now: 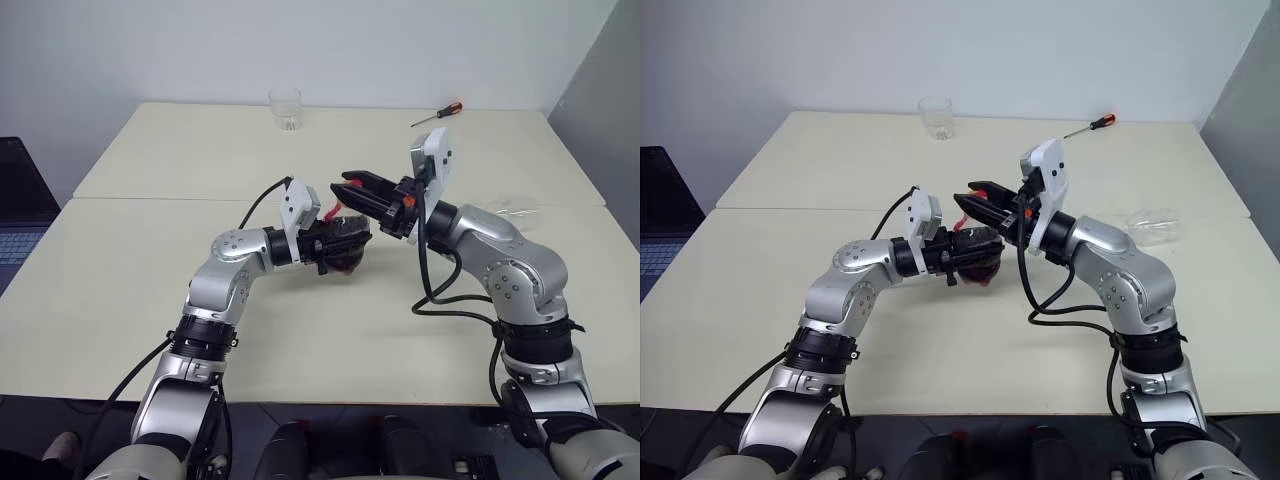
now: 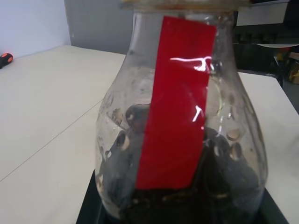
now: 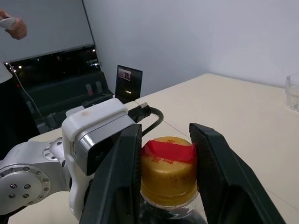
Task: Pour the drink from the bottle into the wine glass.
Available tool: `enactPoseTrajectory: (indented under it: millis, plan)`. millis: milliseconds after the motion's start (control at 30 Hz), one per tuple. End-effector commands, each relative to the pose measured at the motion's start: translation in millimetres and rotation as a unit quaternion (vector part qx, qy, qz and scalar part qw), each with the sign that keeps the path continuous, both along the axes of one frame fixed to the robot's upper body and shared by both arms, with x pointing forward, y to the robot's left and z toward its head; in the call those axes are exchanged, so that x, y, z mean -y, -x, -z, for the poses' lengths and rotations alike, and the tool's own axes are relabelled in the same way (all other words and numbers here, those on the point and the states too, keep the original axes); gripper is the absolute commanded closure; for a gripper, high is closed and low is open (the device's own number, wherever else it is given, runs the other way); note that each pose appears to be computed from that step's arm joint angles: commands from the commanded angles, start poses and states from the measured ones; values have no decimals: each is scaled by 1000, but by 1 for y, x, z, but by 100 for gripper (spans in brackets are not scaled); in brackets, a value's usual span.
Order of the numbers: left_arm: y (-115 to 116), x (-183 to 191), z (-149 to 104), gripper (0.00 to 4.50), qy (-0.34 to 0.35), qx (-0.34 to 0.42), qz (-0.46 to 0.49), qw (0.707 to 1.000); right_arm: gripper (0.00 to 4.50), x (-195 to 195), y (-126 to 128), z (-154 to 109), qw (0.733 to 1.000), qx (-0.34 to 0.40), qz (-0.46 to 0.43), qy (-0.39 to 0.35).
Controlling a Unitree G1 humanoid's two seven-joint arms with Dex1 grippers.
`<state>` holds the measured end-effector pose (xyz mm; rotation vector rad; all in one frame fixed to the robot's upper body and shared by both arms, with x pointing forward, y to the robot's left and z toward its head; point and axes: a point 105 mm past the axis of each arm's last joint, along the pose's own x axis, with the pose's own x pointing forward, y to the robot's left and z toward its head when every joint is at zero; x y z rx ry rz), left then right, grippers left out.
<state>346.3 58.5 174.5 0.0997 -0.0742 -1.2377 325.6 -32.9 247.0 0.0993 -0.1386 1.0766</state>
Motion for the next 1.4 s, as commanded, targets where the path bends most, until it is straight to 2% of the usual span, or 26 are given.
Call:
enactPoseTrajectory:
  millis: [33,167,333,567,833,1000,1100,1200,1300,1333,1400]
  plan:
    - [5,4,-18,311,13,35,19,999,325,2,4,-20,999,38,-9,-10]
    - [18,5,-19,311,17,35,40,998,325,0,13,-20,997,58,-49,11]
    - [55,7,-20,311,19,29,93,995,325,3,30,-13,984,95,-132,67]
    - [96,12,-30,311,31,19,149,988,325,5,45,-10,964,93,-230,91]
    - [107,9,-32,311,31,20,166,986,325,0,68,-1,930,98,-333,123]
    - [103,9,-33,311,31,26,155,987,325,-2,63,-5,937,99,-316,113]
    - [102,8,-32,311,30,26,152,988,220,2,59,-4,941,90,-304,114]
    - [102,8,-30,311,29,22,151,988,134,7,57,-4,946,80,-292,114]
    - [101,6,-26,311,24,19,149,988,17,13,55,-6,954,61,-271,110]
    - [100,5,-24,311,23,17,146,989,3,16,56,-7,957,54,-264,107]
    - [97,4,-23,311,26,9,136,990,3,20,56,-11,963,43,-248,99]
